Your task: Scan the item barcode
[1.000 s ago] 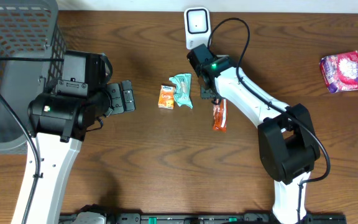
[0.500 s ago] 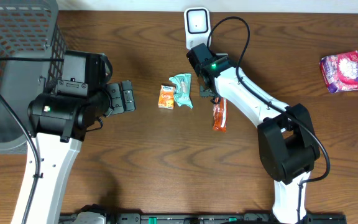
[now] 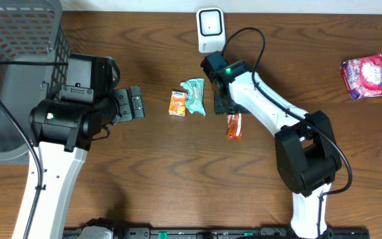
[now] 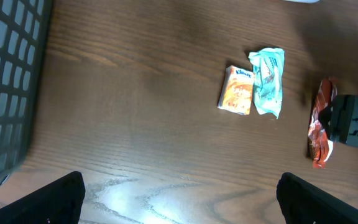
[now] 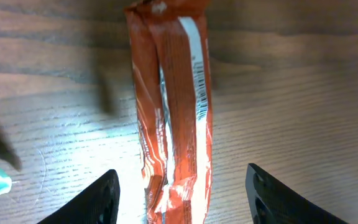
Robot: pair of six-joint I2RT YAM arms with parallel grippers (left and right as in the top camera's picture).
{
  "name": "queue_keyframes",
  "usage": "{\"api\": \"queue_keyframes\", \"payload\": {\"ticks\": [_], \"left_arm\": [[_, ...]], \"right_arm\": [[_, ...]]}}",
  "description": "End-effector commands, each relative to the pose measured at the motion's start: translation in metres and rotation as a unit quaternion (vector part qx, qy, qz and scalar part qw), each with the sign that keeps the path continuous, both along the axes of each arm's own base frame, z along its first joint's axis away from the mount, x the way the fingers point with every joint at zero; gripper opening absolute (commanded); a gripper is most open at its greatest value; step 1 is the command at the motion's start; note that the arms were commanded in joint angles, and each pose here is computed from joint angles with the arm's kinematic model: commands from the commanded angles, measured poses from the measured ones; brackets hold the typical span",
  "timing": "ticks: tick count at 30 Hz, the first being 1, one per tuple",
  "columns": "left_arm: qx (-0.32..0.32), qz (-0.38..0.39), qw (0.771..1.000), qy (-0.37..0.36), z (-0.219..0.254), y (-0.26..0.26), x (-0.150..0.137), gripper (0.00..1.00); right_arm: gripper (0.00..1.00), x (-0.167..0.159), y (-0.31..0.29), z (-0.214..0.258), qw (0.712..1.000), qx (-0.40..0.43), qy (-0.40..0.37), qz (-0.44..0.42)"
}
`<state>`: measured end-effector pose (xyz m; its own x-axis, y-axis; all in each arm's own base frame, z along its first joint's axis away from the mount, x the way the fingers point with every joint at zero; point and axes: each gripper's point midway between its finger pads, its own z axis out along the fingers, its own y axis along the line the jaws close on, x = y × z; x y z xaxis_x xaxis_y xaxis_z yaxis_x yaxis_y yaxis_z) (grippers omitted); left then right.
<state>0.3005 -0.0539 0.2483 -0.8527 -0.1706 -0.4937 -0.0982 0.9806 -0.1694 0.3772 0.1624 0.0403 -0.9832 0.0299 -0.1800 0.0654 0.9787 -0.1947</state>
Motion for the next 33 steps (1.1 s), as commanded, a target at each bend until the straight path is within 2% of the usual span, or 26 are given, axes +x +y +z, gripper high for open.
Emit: {"api": "queue_keyframes", "payload": {"ticks": [1, 15, 29, 33], "left_arm": [[0.007, 0.001, 1.0, 0.002, -0.001, 0.003, 0.0, 0.98], [0.007, 0.001, 1.0, 0.002, -0.001, 0.003, 0.0, 0.98], [0.007, 0.001, 1.0, 0.002, -0.001, 0.003, 0.0, 0.98], [0.007, 0.001, 1.0, 0.002, -0.001, 0.003, 0.0, 0.98]], "right_arm": [[0.61, -0.016, -0.001, -0.014, 1.0, -0.004, 0.024, -0.006], [0.61, -0.034, 0.016, -0.029, 0.999, 0.01, 0.041, 0.012], [0.61, -0.036, 0.0, -0.049, 0.999, -0.038, 0.012, 0.019], [0.57, -0.039, -0.002, -0.055, 0.999, -0.038, 0.012, 0.019]]}}
